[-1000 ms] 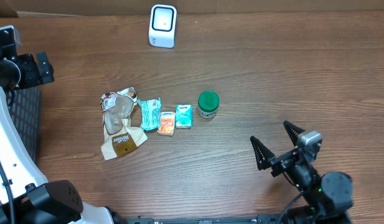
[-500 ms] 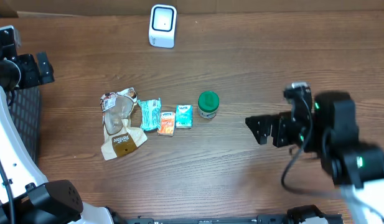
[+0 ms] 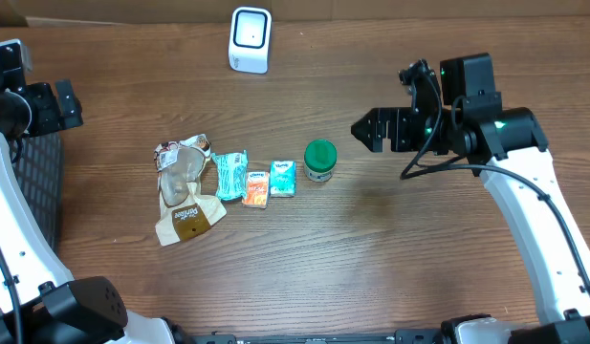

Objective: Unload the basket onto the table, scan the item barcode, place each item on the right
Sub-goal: 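Reach the right gripper over the jar and grasp its green lid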

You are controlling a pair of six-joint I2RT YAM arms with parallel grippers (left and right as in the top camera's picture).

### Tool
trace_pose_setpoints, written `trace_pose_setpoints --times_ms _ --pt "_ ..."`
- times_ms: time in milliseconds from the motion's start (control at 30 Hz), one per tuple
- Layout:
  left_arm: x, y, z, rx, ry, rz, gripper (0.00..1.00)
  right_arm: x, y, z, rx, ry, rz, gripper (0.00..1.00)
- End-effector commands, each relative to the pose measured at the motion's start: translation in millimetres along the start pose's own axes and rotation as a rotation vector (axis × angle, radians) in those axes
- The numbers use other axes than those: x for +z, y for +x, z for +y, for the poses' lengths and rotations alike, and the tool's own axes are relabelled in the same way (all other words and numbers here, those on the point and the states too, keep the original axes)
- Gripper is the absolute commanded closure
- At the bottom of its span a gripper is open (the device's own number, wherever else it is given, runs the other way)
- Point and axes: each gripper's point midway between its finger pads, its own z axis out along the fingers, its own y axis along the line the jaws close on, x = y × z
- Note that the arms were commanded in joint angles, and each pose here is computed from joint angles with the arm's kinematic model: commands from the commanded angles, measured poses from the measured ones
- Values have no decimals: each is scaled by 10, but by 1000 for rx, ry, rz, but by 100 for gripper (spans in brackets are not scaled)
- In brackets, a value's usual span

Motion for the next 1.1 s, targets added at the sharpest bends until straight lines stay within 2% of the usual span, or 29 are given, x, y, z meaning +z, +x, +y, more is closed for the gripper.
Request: trace_pose_setpoints --times_ms 0,167,200,367,567,1067 --pt "-5 -19 -1 27 1 -5 0 12 -192 185 -140 -61 -51 4" --pt "-4 -18 -1 27 1 -4 0 345 -173 196 -322 61 -24 5" --pt "-4 -18 -1 27 1 -4 0 553 -88 230 -403 116 19 5" --pt "-4 -18 -1 27 1 -4 0 993 133 263 -555 183 123 5" --pt "-4 -18 -1 27 1 -4 0 1368 367 96 -584 219 237 7" --pt "-4 -18 -1 27 1 -4 0 1548 458 48 -585 203 272 7"
